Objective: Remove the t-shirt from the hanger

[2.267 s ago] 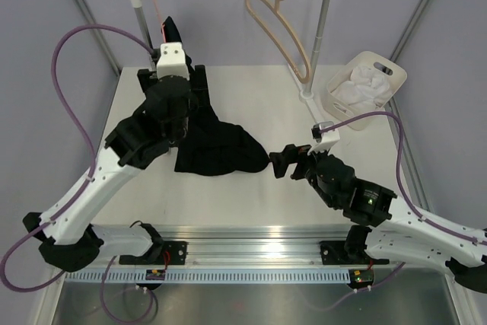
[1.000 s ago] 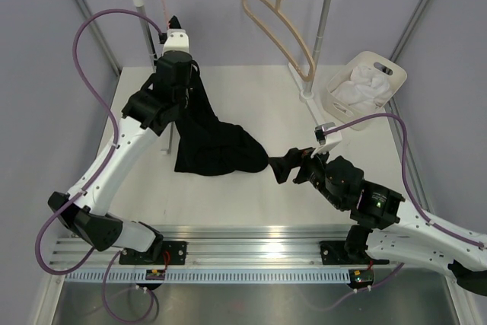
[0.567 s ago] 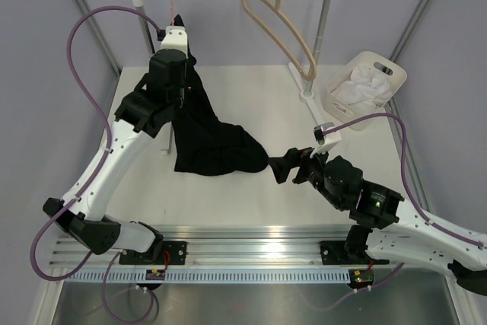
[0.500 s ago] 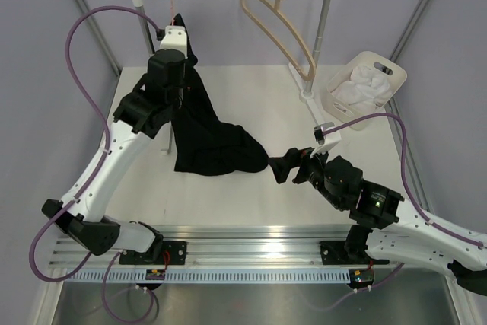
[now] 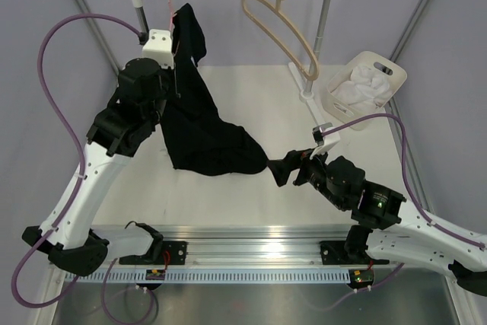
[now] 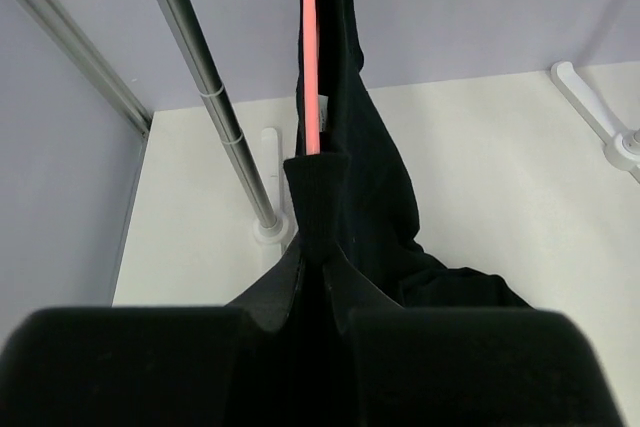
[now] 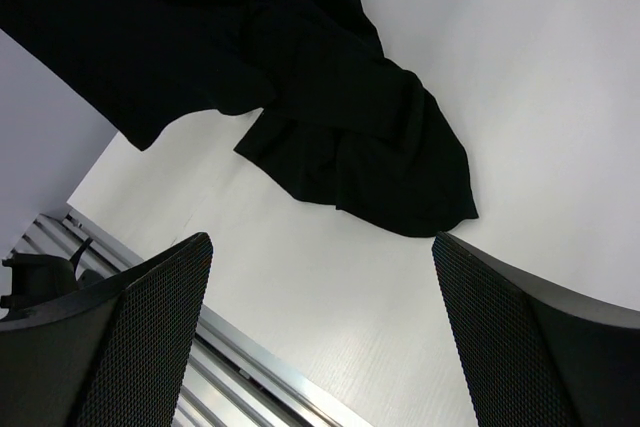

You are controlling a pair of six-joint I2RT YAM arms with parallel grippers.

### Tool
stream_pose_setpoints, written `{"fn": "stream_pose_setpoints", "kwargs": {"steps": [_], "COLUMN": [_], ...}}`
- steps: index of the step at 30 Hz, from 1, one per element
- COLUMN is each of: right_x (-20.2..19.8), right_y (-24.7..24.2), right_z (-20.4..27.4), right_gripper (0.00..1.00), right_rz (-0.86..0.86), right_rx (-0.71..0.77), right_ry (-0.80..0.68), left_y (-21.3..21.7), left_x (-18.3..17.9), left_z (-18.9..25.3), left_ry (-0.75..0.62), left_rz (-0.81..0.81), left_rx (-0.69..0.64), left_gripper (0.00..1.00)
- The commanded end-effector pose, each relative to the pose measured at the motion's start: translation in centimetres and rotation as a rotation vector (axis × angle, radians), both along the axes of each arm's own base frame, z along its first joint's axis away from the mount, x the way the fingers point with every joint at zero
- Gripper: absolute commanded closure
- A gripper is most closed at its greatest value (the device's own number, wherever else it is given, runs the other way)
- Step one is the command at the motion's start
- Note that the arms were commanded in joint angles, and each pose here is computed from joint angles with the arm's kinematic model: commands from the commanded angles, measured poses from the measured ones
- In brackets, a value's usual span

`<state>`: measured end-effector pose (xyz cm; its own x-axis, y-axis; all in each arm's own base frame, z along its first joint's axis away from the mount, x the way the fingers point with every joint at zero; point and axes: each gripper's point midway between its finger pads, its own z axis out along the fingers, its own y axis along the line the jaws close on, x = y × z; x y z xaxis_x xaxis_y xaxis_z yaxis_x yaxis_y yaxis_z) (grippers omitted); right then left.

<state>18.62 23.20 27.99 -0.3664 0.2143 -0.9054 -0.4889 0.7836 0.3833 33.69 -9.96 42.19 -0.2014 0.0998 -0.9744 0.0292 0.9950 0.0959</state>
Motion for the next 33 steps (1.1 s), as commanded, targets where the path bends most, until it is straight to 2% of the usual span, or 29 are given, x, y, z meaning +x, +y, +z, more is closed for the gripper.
{"fn": "stream_pose_setpoints", "kwargs": {"steps": [1, 5, 7, 9, 14, 17, 22, 28, 33], "right_x": [-0.4, -0.5, -0.6, -1.1, -3.0, -4.3, -7.7, -10.0, -10.3], "right_y": [0.3, 0.4, 0.4, 0.6, 0.4, -0.3, -0.3, 1.9, 2.4], "right_z": [1.9, 1.9, 1.9, 2.3, 4.4, 6.5, 11.1, 15.0, 16.9], "right_gripper": [0.01, 0.01, 0.00, 0.00, 0.01, 0.01, 0.00, 0.02, 0.04], "right_rz": [0.036, 0.043, 0.052, 0.097, 0.227, 0.277, 0.442, 0.639, 0.665], "right_rx": [0.020, 0.021, 0.013, 0.004, 0.009, 0.066, 0.184, 0.125, 0.135], "right_ry": [-0.036, -0.039, -0.043, -0.063, -0.192, -0.247, -0.400, -0.484, -0.561], "left_y": [-0.6, -0.4, -0.3, -1.3, -6.0, -7.1, -5.9, -9.4, -9.5], "left_x": [-0.1, -1.1, -1.7, -3.0, -7.9, -11.8, -16.4, -22.6, -25.3], "left_z": [3.8, 3.9, 2.9, 1.9, -1.2, -2.6, -3.4, -5.7, -6.3], "left_ry": [-0.128, -0.131, -0.102, -0.057, 0.090, 0.174, 0.164, 0.324, 0.322], "left_rz": [-0.049, -0.065, -0.079, -0.146, -0.466, -0.593, -0.657, -1.003, -1.115], "left_rx": [-0.033, -0.053, -0.052, -0.105, -0.229, -0.311, -0.362, -0.460, -0.477], "left_gripper": [1.00, 1.00, 1.00, 1.00, 1.00, 1.00, 1.00, 1.00, 1.00]}}
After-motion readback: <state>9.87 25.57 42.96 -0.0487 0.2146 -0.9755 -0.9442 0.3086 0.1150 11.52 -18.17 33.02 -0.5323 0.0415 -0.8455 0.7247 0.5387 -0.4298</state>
